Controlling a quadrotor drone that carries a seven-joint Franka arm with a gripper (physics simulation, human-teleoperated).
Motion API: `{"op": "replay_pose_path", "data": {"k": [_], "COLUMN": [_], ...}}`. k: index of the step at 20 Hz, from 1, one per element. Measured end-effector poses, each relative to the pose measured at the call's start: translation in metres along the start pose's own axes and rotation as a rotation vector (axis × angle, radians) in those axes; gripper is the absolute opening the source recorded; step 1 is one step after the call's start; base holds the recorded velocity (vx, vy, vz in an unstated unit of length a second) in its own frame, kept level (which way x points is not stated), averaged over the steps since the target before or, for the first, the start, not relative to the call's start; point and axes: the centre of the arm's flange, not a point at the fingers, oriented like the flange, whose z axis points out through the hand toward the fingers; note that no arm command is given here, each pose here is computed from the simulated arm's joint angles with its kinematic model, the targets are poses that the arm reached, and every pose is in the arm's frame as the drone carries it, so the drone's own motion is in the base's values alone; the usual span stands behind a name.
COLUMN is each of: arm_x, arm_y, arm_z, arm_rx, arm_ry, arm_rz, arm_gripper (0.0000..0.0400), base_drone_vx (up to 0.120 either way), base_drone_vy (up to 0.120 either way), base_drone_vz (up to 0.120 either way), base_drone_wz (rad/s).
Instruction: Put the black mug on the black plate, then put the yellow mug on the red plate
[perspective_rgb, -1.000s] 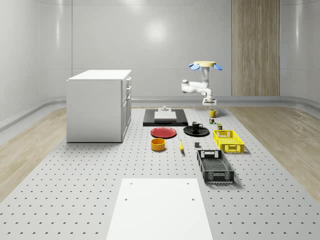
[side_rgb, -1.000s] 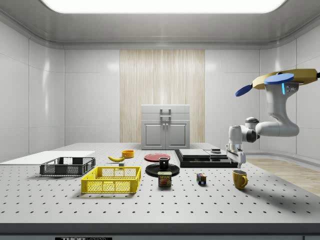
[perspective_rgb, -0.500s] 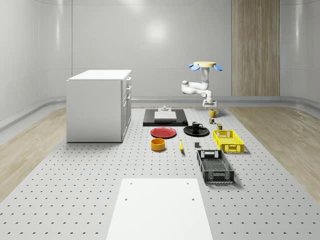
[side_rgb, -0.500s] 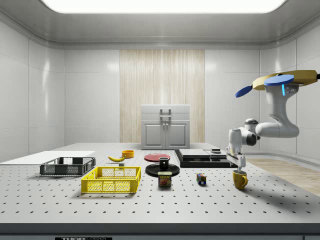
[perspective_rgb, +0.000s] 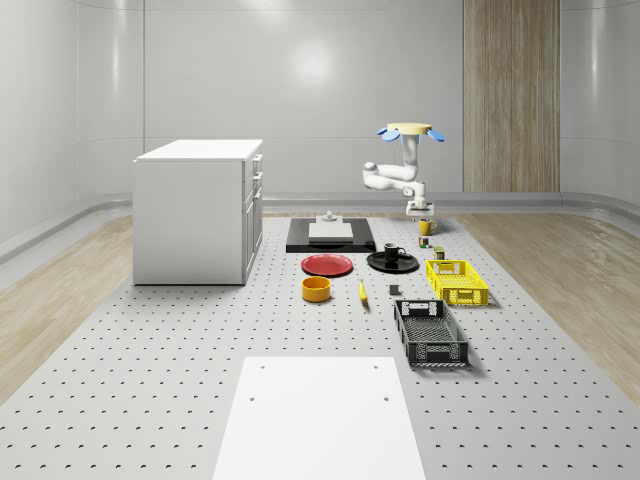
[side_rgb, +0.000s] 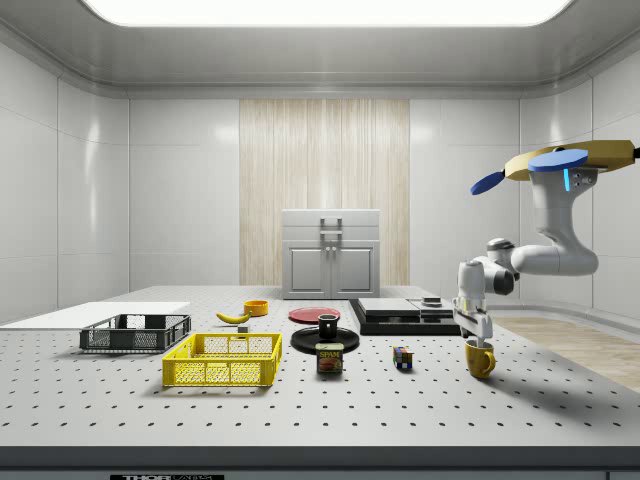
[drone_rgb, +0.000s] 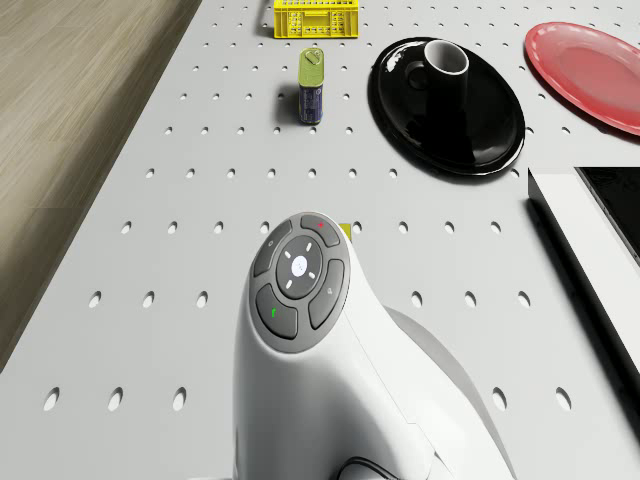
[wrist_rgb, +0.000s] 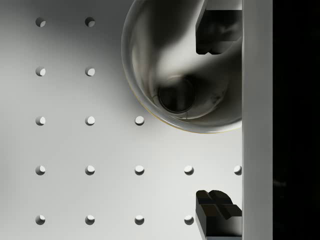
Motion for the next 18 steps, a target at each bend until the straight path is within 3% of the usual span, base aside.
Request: {"op": "replay_pose_path", "data": {"k": [18], "arm_x": [0.0055], "arm_y": [-0.0067], "arm_z": [0.0111], "arm_rx": [0.000], "arm_ry": [0.000], "arm_rz": [0.000], "arm_gripper": [0.0400], "base_drone_vx": [0.000], "base_drone_vy": [0.000], "base_drone_vz": [0.000], "base_drone_wz": [0.000]}}
